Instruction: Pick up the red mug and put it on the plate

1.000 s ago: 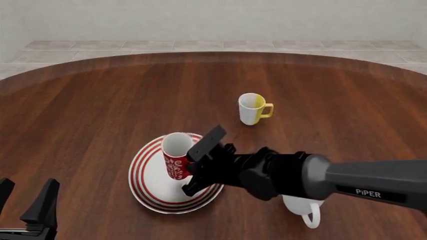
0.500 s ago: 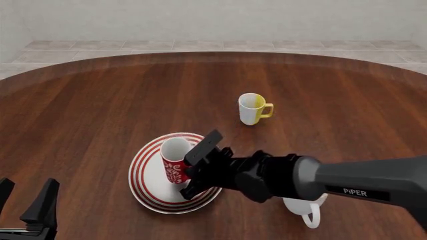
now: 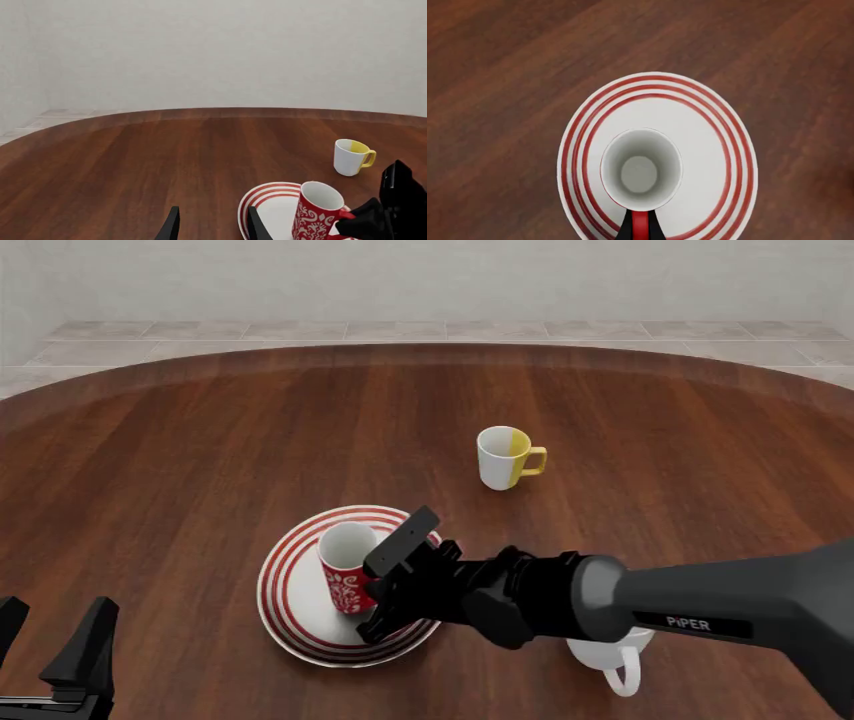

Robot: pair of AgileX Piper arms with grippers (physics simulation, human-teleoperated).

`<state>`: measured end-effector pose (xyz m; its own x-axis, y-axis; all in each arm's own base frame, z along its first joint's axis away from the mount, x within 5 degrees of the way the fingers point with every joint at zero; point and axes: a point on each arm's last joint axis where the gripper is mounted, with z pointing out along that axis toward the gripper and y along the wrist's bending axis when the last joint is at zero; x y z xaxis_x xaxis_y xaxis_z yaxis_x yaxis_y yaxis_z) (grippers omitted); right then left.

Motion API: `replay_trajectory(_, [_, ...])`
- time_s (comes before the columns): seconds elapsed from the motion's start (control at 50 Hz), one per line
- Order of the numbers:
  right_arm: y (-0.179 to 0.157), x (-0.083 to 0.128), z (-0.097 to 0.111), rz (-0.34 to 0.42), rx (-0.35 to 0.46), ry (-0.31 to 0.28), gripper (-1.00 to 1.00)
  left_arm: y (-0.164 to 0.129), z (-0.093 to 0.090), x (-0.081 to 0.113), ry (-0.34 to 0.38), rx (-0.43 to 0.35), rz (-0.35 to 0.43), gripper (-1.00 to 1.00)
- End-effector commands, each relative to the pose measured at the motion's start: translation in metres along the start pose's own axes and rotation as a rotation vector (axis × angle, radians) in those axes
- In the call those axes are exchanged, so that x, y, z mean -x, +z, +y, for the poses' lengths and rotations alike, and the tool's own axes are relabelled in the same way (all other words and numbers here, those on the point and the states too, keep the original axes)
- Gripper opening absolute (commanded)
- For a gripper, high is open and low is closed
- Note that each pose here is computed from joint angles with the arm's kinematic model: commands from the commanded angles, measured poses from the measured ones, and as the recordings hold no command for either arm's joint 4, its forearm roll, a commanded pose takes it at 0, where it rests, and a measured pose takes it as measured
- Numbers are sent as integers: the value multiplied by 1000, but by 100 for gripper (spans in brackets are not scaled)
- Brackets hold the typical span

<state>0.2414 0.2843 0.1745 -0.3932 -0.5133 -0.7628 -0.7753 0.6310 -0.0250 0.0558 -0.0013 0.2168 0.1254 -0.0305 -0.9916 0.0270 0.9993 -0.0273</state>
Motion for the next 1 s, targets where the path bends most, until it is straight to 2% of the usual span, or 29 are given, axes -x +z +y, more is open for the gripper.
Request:
replay_trajectory(0.02, [2, 0, 2, -1, 4, 0, -100, 0, 0, 0, -1, 0, 0, 100])
replay_trajectory(0.42, [5, 0, 1, 0, 3, 5, -100, 0, 0, 0, -3, 1, -1, 100])
replay_trajectory(0.44, [4, -1, 5, 1, 10, -7, -100, 0, 0, 0, -4, 1, -1, 100])
replay_trajectory(0.56, [5, -1, 3, 1, 6, 1, -100, 0, 0, 0, -4, 1, -1, 100])
replay_trajectory(0.58, [6, 0, 0, 2, 1, 17, -100, 0, 0, 0, -4, 1, -1, 100])
replay_trajectory(0.6, [7, -2, 3, 4, 6, 5, -100, 0, 0, 0, -4, 1, -1, 100])
replay_trajectory(0.62, [7, -1, 0, 3, 0, 21, -100, 0, 0, 0, -5, 1, -1, 100])
replay_trajectory(0.64, [7, -2, 4, 5, 9, 8, -100, 0, 0, 0, -4, 1, -2, 100])
replay_trajectory(0.66, [8, -1, -2, 3, -3, 29, -100, 0, 0, 0, -4, 1, -2, 100])
replay_trajectory(0.74, [8, -1, 5, 5, 10, 23, -100, 0, 0, 0, -5, 1, -2, 100])
replay_trajectory(0.8, [7, 0, 2, 2, 4, 30, -100, 0, 0, 0, -5, 1, -2, 100])
replay_trajectory(0.82, [8, -1, 6, 5, 11, 27, 100, 0, 0, 0, -5, 1, -2, 100])
replay_trajectory(0.84, [8, 0, 3, 4, 5, 34, 100, 0, 0, 0, -5, 1, -2, 100])
replay_trajectory(0.86, [7, -1, 9, 5, 19, 18, 100, 0, 0, 0, -6, 1, -2, 100])
replay_trajectory(0.88, [7, 0, 1, 0, 3, 33, 100, 0, 0, 0, -5, 2, -2, 100])
replay_trajectory(1.0, [5, 1, 11, 0, 22, 24, 100, 0, 0, 0, -5, 2, -3, 100])
